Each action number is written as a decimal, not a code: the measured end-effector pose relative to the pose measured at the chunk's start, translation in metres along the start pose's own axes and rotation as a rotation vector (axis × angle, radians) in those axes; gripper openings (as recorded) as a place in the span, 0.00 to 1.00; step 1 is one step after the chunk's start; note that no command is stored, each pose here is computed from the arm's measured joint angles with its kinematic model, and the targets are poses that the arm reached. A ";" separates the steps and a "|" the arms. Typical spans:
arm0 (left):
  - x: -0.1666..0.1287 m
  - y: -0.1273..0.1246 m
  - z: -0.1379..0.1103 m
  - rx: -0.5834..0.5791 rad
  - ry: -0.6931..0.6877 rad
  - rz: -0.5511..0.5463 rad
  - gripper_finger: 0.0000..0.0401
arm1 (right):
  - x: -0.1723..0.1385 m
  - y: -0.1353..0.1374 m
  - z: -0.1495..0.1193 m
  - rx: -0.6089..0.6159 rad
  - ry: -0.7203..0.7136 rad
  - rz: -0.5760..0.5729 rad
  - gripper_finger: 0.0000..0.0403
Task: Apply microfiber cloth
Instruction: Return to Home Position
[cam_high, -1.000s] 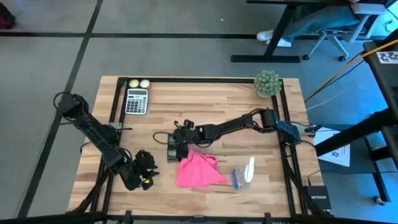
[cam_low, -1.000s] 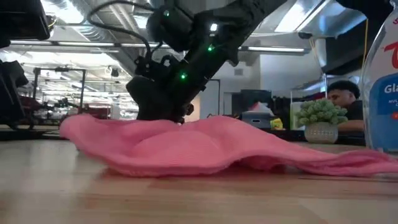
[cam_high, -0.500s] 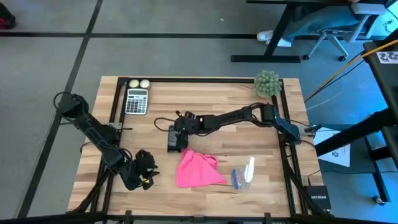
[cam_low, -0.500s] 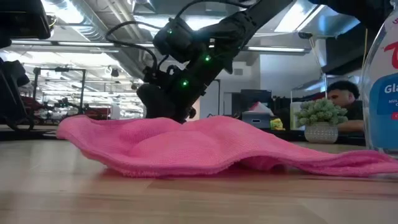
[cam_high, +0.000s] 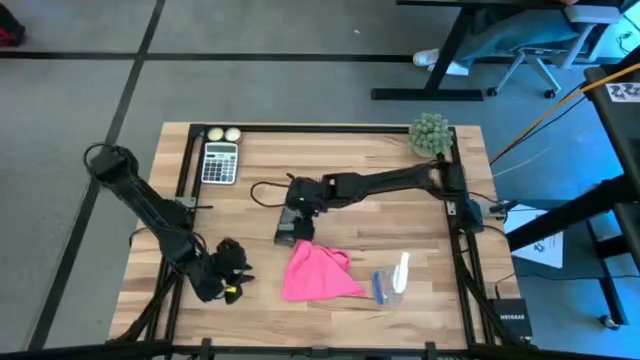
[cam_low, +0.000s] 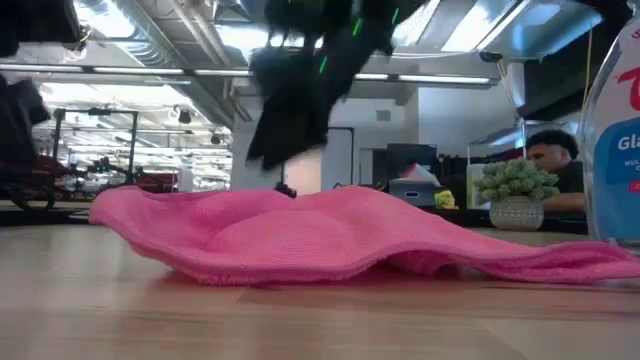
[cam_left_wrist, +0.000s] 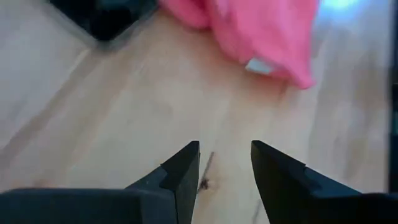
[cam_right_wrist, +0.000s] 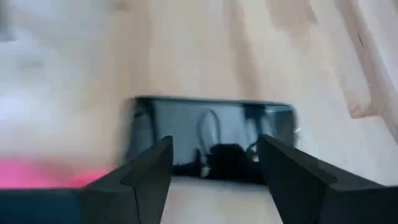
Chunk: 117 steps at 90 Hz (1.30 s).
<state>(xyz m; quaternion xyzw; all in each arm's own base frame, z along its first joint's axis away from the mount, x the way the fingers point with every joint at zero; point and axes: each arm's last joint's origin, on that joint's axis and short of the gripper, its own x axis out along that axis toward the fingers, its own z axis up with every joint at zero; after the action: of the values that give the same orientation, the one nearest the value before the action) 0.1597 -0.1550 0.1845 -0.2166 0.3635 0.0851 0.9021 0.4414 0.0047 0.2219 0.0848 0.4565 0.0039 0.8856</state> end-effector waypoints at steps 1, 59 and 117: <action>-0.002 0.001 0.002 0.004 -0.005 -0.001 0.31 | -0.004 0.002 0.000 -0.003 0.004 0.002 0.54; -0.063 0.084 0.081 0.217 -0.170 0.078 0.01 | -0.170 0.016 -0.130 0.102 -0.265 -0.064 0.45; -0.033 0.150 0.070 0.210 -0.536 -0.153 0.00 | -0.191 -0.019 -0.266 0.143 -0.850 0.091 0.02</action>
<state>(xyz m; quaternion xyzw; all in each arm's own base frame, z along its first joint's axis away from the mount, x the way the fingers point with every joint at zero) 0.1326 0.0111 0.2029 -0.1189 0.1019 0.0329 0.9871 0.1130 0.0090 0.2221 0.1599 0.0460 -0.0240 0.9858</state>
